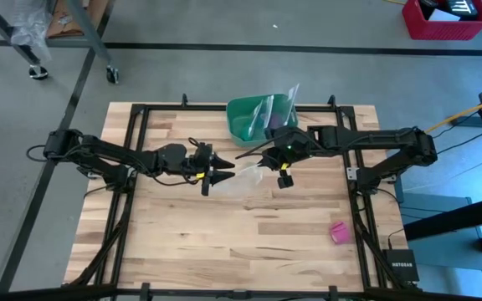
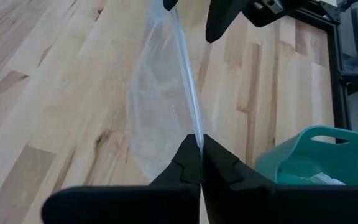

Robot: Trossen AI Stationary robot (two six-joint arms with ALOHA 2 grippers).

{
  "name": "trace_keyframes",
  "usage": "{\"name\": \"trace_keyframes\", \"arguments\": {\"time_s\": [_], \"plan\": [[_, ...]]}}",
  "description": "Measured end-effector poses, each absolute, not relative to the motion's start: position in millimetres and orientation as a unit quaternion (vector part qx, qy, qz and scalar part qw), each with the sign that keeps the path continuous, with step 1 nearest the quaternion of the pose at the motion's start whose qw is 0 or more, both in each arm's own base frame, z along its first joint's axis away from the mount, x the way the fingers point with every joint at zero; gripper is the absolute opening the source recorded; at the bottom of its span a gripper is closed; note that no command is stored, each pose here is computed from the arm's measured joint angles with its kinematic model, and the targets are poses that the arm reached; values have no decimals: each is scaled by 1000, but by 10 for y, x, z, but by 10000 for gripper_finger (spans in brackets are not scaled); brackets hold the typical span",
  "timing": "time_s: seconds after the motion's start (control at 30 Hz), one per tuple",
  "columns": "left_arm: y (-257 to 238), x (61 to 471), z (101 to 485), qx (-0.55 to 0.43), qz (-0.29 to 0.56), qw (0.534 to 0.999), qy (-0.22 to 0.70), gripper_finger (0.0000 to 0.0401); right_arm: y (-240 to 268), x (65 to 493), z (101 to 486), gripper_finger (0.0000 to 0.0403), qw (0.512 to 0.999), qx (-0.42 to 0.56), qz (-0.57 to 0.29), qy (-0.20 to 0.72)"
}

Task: Roll bandage
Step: Open the transparent zip bag

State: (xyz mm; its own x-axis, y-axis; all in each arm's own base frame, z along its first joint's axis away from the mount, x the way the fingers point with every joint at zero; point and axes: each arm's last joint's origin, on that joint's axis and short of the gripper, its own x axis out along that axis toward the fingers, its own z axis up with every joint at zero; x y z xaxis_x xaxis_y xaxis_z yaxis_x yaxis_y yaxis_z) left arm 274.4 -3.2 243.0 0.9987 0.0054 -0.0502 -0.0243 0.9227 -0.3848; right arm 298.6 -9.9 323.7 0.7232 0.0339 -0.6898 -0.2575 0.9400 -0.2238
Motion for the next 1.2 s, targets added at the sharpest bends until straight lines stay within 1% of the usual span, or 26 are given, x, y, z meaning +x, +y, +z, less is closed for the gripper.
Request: {"name": "trace_keyframes", "arguments": {"time_s": [0.53, 0.8, 1.2], "plan": [[-32, 2744, 2424, -189, 8, 982, 27, 164, -96, 2987, 3238, 0, 916, -152, 84, 362], [-31, 2737, 2351, -193, 16, 979, 65, 164, -82, 2991, 3244, 0, 918, -143, 105, 354], [-26, 2737, 2357, -189, 24, 980, 61, 164, -61, 3050, 3317, 0, 934, -136, 135, 301]]}}
